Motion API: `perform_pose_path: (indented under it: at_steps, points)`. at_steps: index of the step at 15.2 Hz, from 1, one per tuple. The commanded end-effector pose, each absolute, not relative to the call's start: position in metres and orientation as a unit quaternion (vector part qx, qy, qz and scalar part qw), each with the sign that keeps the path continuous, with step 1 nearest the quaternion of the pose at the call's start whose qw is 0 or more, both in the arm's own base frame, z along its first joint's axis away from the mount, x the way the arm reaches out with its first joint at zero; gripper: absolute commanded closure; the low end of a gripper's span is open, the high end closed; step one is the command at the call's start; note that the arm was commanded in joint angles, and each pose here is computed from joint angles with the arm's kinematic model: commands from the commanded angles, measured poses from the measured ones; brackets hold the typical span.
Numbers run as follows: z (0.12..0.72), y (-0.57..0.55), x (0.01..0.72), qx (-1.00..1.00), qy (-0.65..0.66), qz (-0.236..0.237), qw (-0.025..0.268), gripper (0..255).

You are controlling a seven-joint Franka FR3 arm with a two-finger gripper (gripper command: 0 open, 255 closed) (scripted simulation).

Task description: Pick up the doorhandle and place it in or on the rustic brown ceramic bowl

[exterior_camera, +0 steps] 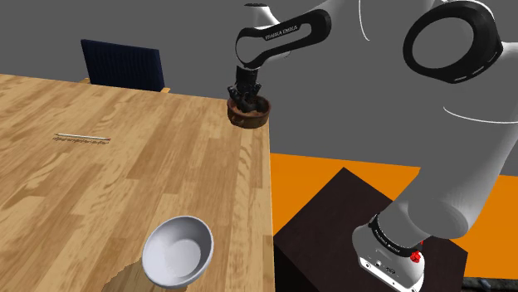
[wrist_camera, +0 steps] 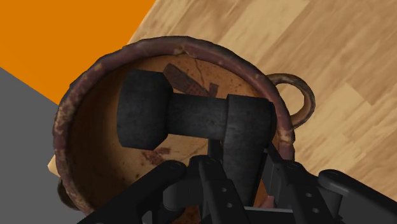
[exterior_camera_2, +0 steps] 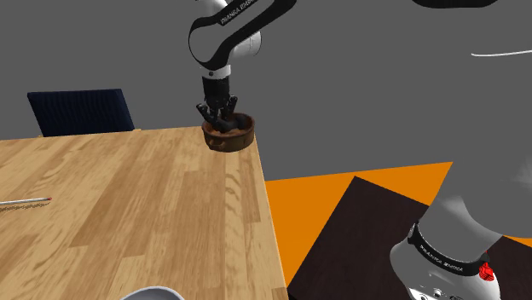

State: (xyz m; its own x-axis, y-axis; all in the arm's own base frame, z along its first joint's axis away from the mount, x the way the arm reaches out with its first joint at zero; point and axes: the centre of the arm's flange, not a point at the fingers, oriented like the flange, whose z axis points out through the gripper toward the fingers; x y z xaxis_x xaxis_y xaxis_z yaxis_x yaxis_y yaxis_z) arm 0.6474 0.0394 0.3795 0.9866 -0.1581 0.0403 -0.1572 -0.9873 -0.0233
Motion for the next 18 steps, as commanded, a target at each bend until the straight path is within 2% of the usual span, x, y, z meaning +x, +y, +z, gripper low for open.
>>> perform_pose_path:
  at_steps: [1,3,4,9,13,18]
  points:
    - [0.379,0.039,0.647,-0.997,0.079,-0.02,0.01,255]
    - [0.379,0.039,0.647,-0.997,0.079,-0.02,0.01,255]
    - [0.378,0.039,0.647,-0.997,0.079,-0.02,0.01,0]
    - [0.379,0.039,0.647,-0.997,0.079,-0.02,0.01,0]
    - [0.428,0.039,0.645,-0.997,0.079,-0.02,0.01,0]
    - [0.428,0.039,0.645,-0.997,0.079,-0.02,0.01,0]
